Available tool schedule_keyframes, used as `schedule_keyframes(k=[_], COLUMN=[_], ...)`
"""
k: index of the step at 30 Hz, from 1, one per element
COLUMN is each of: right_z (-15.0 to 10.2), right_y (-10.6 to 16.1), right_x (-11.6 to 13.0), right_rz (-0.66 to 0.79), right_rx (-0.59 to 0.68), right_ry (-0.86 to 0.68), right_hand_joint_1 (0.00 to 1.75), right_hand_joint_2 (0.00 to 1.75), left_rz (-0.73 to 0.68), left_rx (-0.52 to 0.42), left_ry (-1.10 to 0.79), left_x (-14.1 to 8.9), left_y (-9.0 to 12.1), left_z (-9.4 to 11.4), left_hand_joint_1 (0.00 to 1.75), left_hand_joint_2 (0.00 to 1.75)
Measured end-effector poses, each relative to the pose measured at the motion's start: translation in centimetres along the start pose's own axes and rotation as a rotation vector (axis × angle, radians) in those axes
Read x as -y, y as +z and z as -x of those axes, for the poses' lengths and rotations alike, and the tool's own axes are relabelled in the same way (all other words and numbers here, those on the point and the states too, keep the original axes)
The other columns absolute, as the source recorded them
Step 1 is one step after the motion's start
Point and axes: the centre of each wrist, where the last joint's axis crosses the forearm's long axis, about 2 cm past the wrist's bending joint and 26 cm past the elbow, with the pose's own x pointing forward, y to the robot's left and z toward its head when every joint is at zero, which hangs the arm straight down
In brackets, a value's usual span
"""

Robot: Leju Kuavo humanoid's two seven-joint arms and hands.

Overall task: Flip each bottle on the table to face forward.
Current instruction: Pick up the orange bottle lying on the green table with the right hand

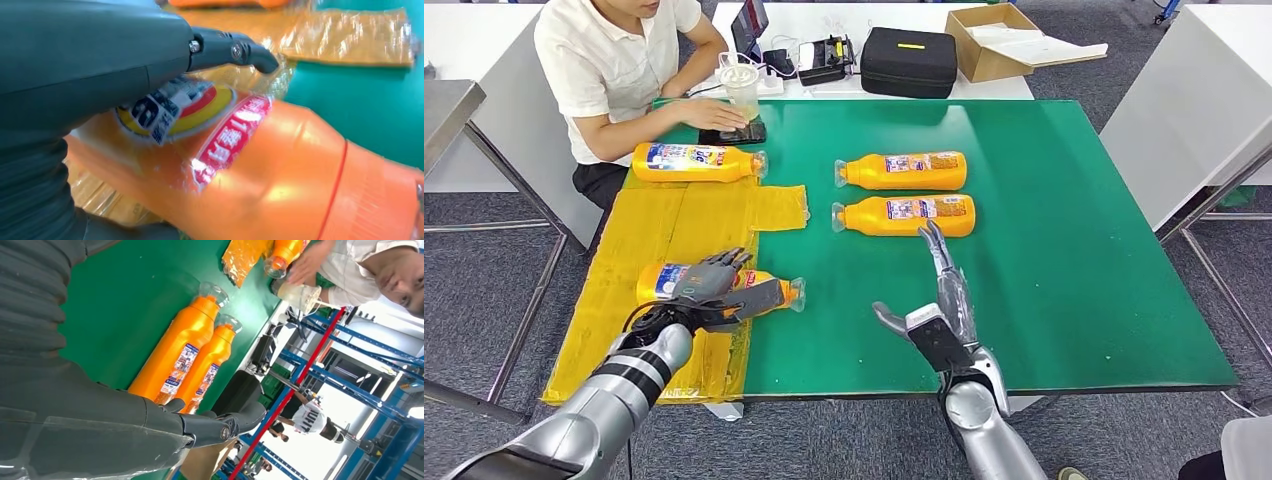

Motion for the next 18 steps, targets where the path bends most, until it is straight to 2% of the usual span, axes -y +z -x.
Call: schedule_keyframes(k=[4, 8, 12, 18], right_z=[0.0, 0.1, 0.2, 0.8], right_y=[0.5, 1.0, 1.4, 2.1], right_x=[0.0, 0.0, 0.1, 1.1], right_rz=[0.006, 0.015, 0.017, -0.029], right_rx=[-0.007, -0.012, -0.015, -0.057], right_ry=[0.014, 0.027, 0.061, 0.225], right_hand_joint_1=[0.00, 0.00, 0.00, 0.00], right_hand_joint_2=[1.75, 1.75, 1.75, 1.75], left_rz=[-0.092, -0.115, -0.145, -0.177], left_rx=[0.099, 0.198, 0.270, 0.374], left_ry=[0.107, 0.204, 0.223, 0.248], left_x=[1.8, 3.2, 3.9, 4.0], left_y=[1.5, 3.3, 4.7, 6.4], left_z=[-1.0, -2.4, -3.8, -6.0], left_hand_joint_1=[0.00, 0.00, 0.00, 0.00], left_hand_joint_2=[1.75, 1.75, 1.75, 1.75])
